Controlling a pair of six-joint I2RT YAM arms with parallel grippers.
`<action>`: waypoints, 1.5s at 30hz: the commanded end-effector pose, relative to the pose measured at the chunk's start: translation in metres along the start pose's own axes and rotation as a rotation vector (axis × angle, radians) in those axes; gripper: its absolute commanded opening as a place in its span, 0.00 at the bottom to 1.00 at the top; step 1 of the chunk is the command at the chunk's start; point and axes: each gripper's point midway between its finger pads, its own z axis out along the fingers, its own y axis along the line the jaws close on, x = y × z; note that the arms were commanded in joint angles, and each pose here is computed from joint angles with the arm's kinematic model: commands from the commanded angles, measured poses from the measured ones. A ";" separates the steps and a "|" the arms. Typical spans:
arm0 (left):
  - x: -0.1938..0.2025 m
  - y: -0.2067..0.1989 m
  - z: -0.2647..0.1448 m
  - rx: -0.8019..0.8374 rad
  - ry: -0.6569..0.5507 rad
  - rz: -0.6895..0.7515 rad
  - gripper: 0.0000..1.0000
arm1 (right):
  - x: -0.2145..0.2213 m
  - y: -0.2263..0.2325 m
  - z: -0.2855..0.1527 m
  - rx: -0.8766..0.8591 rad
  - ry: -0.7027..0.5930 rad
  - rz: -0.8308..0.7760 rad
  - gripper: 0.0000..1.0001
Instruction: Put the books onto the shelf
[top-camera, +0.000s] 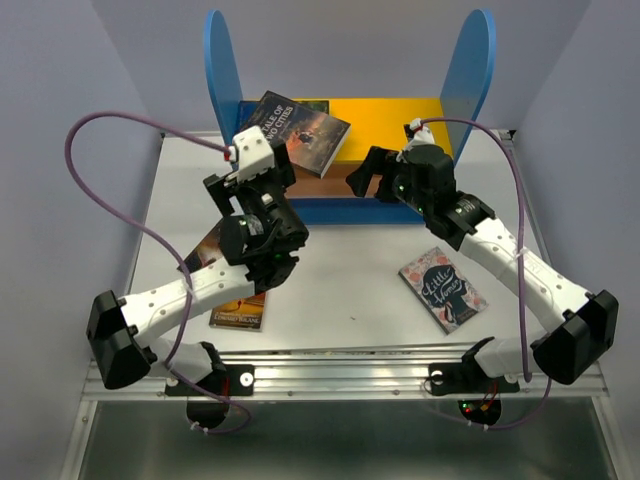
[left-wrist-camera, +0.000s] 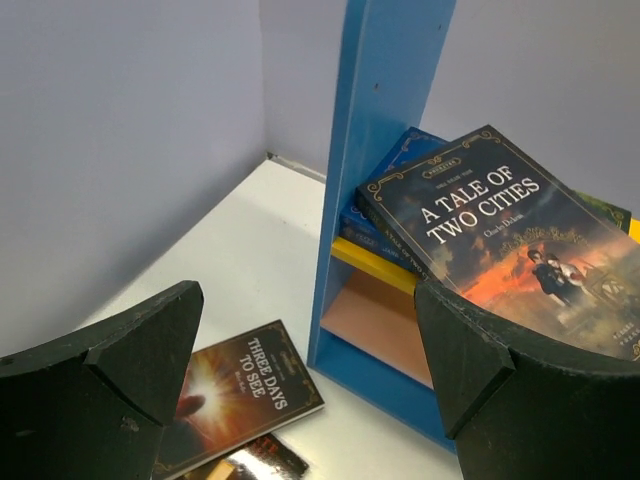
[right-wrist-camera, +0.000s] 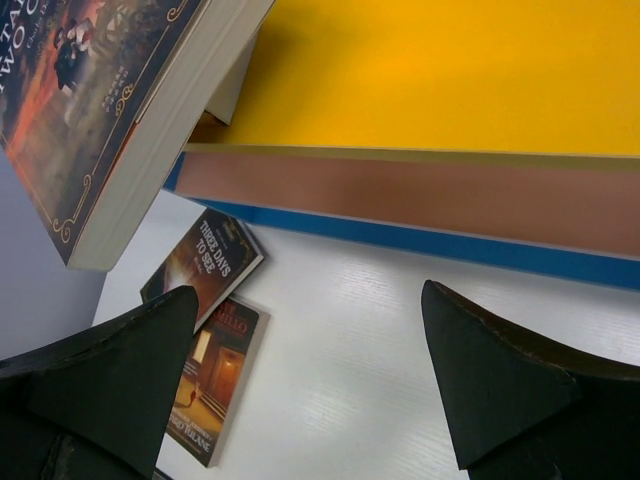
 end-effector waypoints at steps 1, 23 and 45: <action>-0.005 0.051 -0.006 -0.111 0.179 -1.037 0.99 | -0.032 0.020 -0.007 -0.068 -0.090 0.022 0.99; 0.031 0.077 -0.005 -0.083 0.192 -0.351 0.99 | -0.025 0.000 -0.025 -0.013 -0.116 0.018 1.00; -0.015 0.089 0.041 -0.171 -0.208 -0.902 0.99 | -0.013 -0.013 -0.046 0.007 -0.128 0.067 1.00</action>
